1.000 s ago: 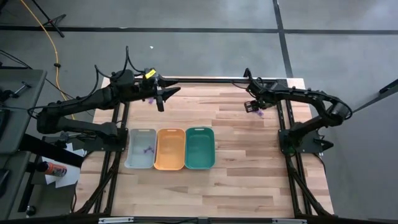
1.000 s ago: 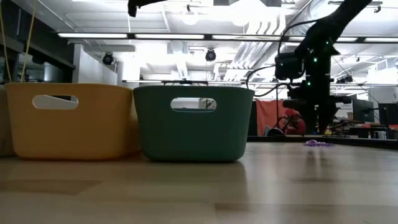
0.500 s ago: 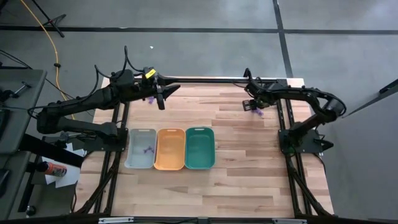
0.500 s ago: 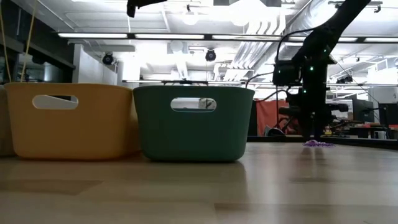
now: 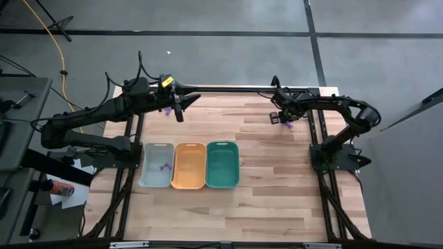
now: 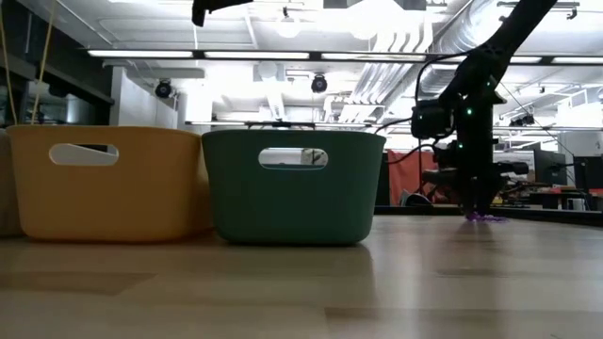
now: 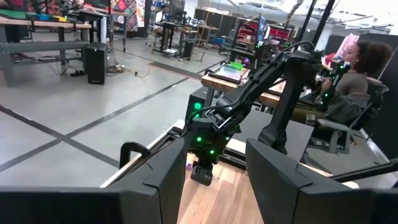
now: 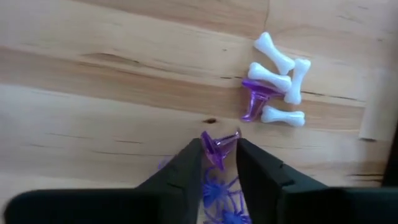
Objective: Sort Halloween decoration
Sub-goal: Put the purple witch hat toy into the white bin
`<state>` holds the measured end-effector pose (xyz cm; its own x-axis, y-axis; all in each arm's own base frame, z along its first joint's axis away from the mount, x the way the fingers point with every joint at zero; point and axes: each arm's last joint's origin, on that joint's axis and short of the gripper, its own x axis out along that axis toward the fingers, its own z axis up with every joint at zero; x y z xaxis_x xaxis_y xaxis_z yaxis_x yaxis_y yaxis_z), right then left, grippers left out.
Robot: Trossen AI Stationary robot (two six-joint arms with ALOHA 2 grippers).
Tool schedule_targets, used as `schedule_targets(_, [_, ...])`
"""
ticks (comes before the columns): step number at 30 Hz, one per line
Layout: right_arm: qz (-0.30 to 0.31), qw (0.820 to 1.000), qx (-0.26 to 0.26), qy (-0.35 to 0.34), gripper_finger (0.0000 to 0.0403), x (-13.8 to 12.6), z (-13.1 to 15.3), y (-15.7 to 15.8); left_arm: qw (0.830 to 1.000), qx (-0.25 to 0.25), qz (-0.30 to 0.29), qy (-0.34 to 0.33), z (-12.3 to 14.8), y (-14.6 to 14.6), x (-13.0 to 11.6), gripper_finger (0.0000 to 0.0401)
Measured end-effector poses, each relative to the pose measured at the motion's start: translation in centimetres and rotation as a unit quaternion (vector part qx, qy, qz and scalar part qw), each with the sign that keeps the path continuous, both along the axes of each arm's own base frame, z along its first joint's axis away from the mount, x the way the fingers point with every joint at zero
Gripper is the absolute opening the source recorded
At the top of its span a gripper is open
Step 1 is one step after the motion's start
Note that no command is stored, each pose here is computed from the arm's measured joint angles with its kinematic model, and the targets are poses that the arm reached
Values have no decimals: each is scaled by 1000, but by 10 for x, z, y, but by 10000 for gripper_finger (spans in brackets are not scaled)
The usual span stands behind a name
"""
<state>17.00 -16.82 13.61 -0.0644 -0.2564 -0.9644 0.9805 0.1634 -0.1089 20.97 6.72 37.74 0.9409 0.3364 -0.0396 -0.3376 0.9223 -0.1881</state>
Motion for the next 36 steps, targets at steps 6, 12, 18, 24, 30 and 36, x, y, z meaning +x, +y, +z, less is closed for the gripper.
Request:
schedule_targets(6, [11,1000,-7,3,9,0,2,-1,1000,0,0,0,0,0,0,156])
schedule_targets(12, [17,999,-30,-13,5,-2,15,1,1000,0,0,0,0,0,0,156])
schedule_targets(18, [31,994,-85,-65,1,-5,44,8,1000,1,0,0,0,0,0,156])
schedule_targets(24, [115,946,-161,-257,1,21,85,23,1000,0,0,1,0,0,0,156])
schedule_targets(30, [232,816,-258,-462,0,70,125,50,1000,0,0,2,0,0,0,156])
schedule_targets(36, [347,685,-346,-539,0,103,161,89,1000,4,-7,5,-1,0,0,156])
